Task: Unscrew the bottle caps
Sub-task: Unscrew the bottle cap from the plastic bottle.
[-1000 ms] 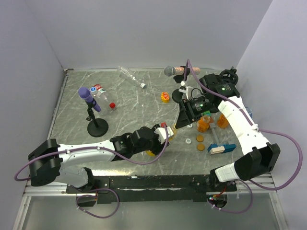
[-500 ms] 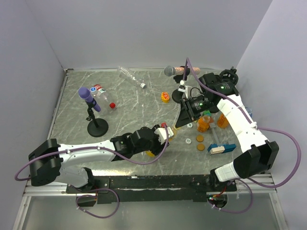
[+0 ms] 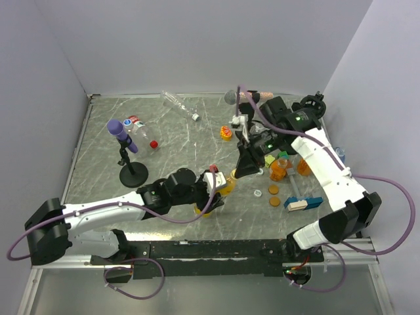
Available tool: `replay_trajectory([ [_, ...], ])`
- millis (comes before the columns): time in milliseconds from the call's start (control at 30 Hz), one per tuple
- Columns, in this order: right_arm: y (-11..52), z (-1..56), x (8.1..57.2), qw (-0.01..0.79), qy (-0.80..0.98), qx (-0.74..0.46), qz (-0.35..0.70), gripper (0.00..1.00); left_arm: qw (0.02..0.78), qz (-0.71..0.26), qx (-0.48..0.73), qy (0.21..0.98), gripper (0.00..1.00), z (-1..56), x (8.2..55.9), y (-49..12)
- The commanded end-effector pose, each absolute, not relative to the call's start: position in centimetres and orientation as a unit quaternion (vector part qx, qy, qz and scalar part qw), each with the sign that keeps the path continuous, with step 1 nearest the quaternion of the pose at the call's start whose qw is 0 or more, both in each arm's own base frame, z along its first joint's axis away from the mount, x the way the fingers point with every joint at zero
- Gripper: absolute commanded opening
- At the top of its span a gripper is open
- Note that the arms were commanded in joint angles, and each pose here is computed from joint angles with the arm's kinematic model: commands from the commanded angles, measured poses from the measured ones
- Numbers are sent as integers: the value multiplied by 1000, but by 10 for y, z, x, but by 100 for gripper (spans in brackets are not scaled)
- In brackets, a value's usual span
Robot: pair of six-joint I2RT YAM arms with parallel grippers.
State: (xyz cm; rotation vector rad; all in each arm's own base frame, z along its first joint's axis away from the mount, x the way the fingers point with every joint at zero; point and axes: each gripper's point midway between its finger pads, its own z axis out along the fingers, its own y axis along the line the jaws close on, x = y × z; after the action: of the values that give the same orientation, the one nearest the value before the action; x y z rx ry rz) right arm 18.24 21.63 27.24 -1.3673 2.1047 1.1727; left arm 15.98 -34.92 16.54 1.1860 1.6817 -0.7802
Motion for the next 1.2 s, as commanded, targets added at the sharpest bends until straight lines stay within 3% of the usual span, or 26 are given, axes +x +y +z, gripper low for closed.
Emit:
replay_trajectory([
  [0,224,283,138,192,635,-632,401,15,470,-422,516,579,5,224,130,-359],
  [267,224,280,135,243,533,-740,329,16,446,-432,561,547,5,230,114,-340],
  [800,227,286,138,248,544,-729,333,22,438,-429,552,565,5,215,119,-335],
  [1000,239,275,150,228,624,-660,351,53,453,-410,521,596,5,209,136,-338],
  [1167,241,297,147,233,651,-607,392,70,451,-402,511,611,4,202,143,-341],
])
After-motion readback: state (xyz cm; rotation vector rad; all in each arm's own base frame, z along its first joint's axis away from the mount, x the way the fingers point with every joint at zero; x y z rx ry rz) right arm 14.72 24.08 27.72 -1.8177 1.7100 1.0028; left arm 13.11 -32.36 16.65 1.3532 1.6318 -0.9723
